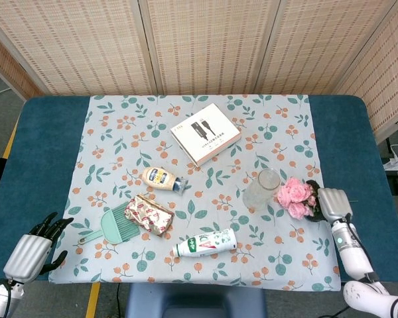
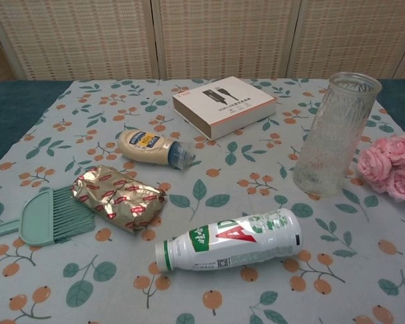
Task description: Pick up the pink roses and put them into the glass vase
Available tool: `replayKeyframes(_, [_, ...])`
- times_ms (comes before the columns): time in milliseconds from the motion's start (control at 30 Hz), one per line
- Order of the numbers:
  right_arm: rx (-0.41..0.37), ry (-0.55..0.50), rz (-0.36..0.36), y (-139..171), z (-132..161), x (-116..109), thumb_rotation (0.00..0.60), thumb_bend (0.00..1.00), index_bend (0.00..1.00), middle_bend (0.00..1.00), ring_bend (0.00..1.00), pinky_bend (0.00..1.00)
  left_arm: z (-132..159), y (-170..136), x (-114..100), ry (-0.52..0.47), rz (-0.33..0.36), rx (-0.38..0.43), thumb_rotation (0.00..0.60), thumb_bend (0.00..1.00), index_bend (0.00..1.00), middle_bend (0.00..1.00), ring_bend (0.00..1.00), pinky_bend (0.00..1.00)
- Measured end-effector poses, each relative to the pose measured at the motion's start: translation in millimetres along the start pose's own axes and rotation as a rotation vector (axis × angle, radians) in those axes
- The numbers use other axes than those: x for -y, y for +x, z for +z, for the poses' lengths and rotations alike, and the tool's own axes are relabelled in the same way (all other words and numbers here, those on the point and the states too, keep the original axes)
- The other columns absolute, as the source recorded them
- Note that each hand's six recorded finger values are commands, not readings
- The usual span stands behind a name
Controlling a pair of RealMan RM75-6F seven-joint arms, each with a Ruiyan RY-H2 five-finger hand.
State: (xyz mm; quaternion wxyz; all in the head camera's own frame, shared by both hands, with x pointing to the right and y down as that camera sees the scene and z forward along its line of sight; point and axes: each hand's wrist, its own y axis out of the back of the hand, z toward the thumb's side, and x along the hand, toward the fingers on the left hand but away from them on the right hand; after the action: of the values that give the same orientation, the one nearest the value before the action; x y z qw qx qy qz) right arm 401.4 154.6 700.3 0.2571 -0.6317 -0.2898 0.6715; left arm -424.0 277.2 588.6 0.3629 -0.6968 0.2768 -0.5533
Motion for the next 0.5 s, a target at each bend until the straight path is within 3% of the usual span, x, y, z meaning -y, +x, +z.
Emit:
replayKeyframes(67, [0.009,0.012,0.013,-5.9,2.1,3.2,0.600,0.00,0.38,0.84,0.87,1.00,-0.5,0.2,0.2,0.000,-0.001,-0.002,0.600,0.35,0.11,0.19,0.07,0.28])
replayKeyframes(233, [0.041,0.046,0.060,-15.0,-1.0,12.9,0.600,0.00,0.43,0.85,0.88,1.00,-0.8,0.4,0.3,-0.001,-0.002,-0.004,0.600,0.35,0.11,0.19,0.07,0.28])
replayKeyframes(333, [0.064,0.057,0.079,-18.0,-5.3,16.3,0.600,0.01,0.51,0.86,0.88,1.00,-0.1,0.4,0.4,0.001,-0.002,-0.001,0.600,0.35,0.11,0.19,0.07,0.28])
replayKeyframes(500, [0.062,0.046,0.060,-15.0,-6.1,10.0,0.600,0.25,0.77,0.88,0.88,1.00,-0.2,0.1,0.0,0.001,-0.001,-0.001,0.600,0.35,0.11,0.19,0.07,0.28])
